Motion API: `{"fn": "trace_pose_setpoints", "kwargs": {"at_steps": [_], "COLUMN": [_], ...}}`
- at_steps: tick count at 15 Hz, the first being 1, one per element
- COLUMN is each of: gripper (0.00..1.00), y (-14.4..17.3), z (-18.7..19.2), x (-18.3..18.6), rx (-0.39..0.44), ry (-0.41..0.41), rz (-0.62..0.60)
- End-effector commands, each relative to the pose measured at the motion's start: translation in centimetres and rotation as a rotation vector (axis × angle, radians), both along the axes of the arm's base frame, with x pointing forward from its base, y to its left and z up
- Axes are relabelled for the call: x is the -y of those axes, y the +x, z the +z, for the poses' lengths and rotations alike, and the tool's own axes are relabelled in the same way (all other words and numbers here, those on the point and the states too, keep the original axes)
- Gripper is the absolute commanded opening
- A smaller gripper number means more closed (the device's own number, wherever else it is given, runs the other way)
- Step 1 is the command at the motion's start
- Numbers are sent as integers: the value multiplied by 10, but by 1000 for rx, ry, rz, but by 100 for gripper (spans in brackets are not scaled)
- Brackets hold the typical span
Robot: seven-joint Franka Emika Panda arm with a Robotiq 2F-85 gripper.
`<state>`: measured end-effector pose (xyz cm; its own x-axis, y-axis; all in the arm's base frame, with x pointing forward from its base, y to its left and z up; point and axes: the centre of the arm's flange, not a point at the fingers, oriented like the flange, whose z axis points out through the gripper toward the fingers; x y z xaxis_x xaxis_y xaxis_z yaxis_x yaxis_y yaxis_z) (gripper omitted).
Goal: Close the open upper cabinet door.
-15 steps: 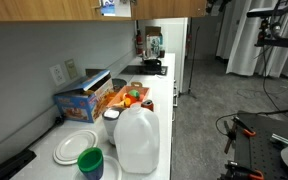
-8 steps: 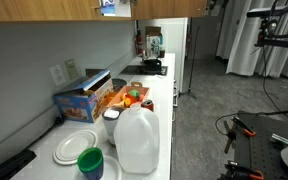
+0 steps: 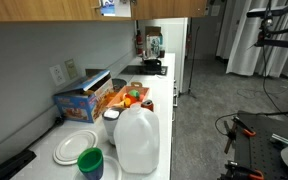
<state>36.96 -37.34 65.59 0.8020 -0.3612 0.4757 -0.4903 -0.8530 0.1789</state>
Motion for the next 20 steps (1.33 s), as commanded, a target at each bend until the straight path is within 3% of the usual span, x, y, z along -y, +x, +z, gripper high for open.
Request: {"fn": "trace_pose_setpoints", "kwargs": {"at_steps": [1, 11, 20], "gripper": [100, 100, 100], "y": [1, 26, 51], "z": [0, 13, 12], "x": [1, 12, 14], "rx": [1, -43, -60], "ry": [-2, -62, -54], "rz": [0, 79, 226]}}
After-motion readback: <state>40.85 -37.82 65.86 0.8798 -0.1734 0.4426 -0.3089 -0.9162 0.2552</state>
